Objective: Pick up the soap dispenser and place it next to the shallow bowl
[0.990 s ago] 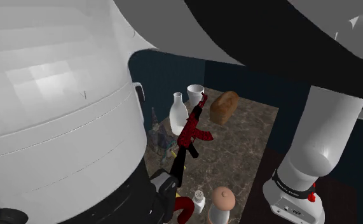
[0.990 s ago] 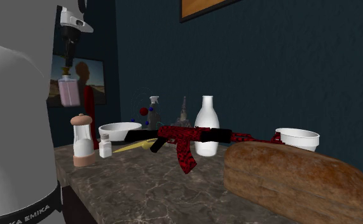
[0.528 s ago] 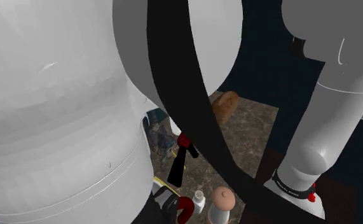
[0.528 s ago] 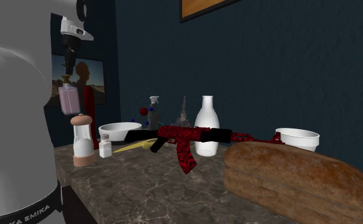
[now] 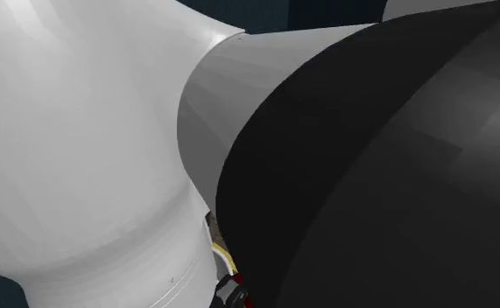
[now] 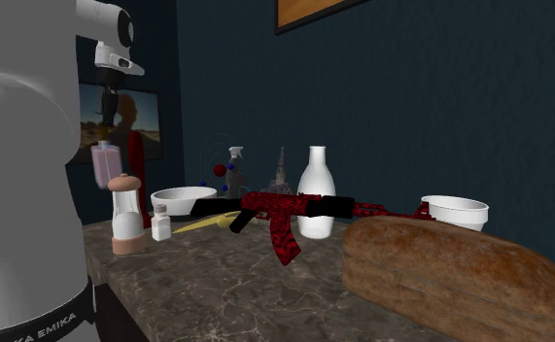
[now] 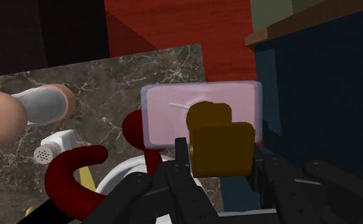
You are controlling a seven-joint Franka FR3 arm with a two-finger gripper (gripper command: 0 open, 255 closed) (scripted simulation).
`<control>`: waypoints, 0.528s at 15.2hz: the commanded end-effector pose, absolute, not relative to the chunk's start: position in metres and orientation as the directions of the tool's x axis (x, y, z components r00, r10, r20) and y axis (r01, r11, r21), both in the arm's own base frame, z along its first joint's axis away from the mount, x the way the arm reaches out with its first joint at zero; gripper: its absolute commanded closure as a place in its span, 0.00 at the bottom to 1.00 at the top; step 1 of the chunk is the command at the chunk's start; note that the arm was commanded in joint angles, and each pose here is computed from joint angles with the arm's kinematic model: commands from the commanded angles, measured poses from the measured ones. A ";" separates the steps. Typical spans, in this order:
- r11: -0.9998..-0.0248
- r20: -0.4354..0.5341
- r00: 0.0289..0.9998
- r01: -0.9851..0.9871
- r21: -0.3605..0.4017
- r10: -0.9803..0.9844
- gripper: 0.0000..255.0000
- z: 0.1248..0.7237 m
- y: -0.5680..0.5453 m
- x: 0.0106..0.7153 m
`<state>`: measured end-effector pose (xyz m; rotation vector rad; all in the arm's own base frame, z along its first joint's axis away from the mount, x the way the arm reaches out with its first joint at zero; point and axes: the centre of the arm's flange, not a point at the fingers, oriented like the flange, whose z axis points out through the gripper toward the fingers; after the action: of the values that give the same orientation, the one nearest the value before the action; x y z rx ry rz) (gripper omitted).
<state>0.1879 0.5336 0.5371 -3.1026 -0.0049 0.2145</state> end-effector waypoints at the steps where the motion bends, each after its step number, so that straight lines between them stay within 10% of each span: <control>1: -0.999 -0.137 0.991 0.001 -0.032 0.005 1.00 0.525 0.534 0.187; 8: -0.999 -0.137 0.991 0.001 -0.032 0.005 1.00 0.488 0.534 0.187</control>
<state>0.1867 0.5329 0.4932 -3.1029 -0.0042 0.2143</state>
